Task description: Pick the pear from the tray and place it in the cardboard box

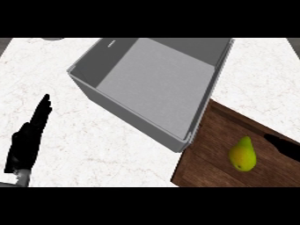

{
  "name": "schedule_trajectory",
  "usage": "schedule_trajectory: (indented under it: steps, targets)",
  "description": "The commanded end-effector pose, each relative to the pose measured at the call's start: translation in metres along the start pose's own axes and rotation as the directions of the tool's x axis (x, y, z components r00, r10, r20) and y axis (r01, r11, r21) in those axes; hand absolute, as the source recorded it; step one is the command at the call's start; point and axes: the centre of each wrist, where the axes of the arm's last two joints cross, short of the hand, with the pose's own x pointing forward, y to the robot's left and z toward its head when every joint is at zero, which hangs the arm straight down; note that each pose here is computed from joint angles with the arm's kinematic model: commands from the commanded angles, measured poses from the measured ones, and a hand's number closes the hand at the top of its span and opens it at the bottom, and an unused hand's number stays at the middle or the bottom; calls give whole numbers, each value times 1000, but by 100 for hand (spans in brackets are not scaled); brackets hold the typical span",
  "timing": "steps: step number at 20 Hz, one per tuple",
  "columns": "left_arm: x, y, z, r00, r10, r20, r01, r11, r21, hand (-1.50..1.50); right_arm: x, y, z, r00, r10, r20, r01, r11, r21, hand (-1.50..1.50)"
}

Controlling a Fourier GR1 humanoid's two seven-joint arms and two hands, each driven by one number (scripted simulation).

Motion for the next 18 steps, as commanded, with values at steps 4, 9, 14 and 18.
schedule_trajectory:
  steps: [4, 9, 14, 18]
  targets:
    - [-2, -1, 2, 1000, 6, -15, -6, 1000, -17, 0, 36, -24, 10, 917, 385, -101, -323, 869, 374, -150]
    - [14, 1, -9, 1000, 8, 15, -8, 1000, -23, 0, 81, -29, 19, 872, 472, -133, -325, 759, 565, -150]
    - [4, -8, 5, 1000, 2, -2, -2, 1000, -26, 0, 99, -14, 18, 844, 505, -180, -312, 736, 600, -150]
    - [-1, -17, -1, 1000, -13, 6, 14, 1000, -22, 0, 88, 11, 46, 828, 515, -222, -316, 755, 575, -150]
